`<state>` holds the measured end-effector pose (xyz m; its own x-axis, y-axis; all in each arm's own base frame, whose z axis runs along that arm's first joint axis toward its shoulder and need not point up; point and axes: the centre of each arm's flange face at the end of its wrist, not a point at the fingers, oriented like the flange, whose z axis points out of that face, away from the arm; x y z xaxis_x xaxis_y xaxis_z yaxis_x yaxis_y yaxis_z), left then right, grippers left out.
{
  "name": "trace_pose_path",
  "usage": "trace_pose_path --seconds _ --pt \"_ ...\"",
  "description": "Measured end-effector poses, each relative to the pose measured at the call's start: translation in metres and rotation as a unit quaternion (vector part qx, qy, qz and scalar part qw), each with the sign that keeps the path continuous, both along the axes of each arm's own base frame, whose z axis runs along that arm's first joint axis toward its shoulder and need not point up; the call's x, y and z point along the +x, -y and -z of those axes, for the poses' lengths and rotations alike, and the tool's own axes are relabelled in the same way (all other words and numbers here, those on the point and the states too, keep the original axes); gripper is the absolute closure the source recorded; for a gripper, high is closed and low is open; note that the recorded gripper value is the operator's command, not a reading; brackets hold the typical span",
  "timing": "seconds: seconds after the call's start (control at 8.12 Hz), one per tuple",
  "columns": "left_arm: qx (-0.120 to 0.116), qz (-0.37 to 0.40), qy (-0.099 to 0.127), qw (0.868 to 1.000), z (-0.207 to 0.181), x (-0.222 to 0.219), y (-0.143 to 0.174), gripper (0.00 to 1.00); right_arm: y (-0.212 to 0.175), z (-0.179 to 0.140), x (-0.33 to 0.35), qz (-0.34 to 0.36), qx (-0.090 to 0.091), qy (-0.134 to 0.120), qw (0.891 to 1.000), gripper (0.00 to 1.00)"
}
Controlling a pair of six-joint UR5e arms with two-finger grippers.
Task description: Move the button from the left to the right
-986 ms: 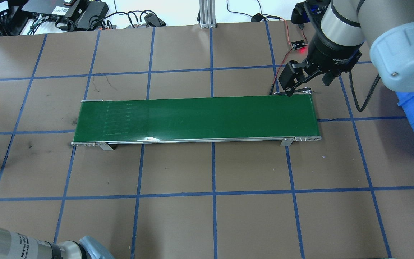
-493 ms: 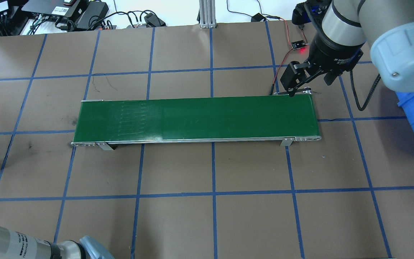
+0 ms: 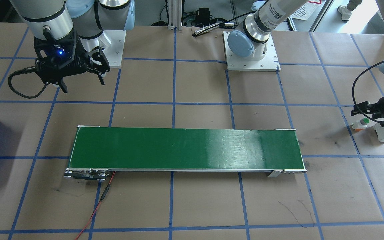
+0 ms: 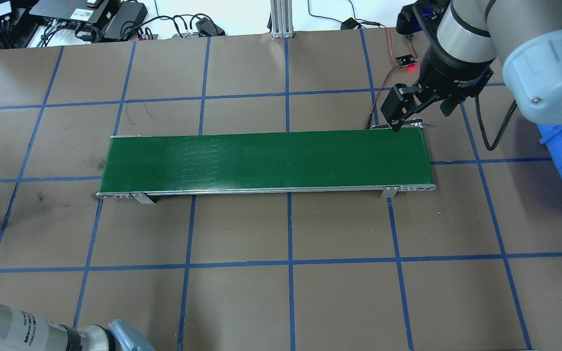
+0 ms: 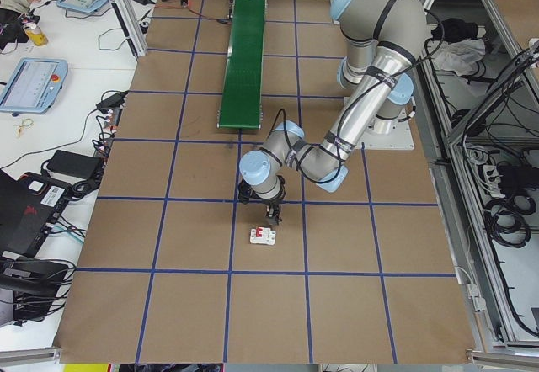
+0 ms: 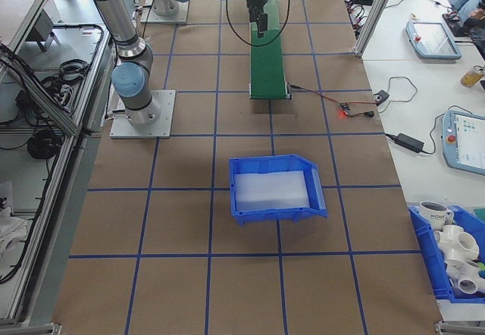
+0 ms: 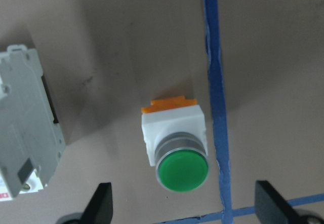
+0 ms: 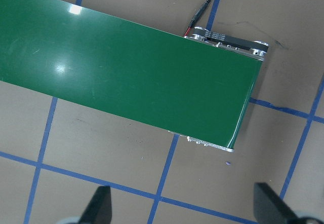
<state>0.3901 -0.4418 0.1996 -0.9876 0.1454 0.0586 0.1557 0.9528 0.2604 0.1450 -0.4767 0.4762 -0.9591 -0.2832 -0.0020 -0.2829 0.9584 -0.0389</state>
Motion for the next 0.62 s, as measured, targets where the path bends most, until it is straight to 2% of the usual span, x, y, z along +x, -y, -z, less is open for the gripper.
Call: trace_pose_path --seconds 0.25,0.62 --pt "0.008 -0.001 -0.006 1.000 0.0123 0.0010 0.0002 0.03 -0.0001 0.0001 -0.0001 0.000 0.000 -0.001 1.000 0.00" --pt "0.005 -0.002 -0.007 1.000 0.0149 0.0020 0.0031 0.07 -0.0002 0.0003 -0.0003 0.000 0.001 -0.001 1.000 0.00"
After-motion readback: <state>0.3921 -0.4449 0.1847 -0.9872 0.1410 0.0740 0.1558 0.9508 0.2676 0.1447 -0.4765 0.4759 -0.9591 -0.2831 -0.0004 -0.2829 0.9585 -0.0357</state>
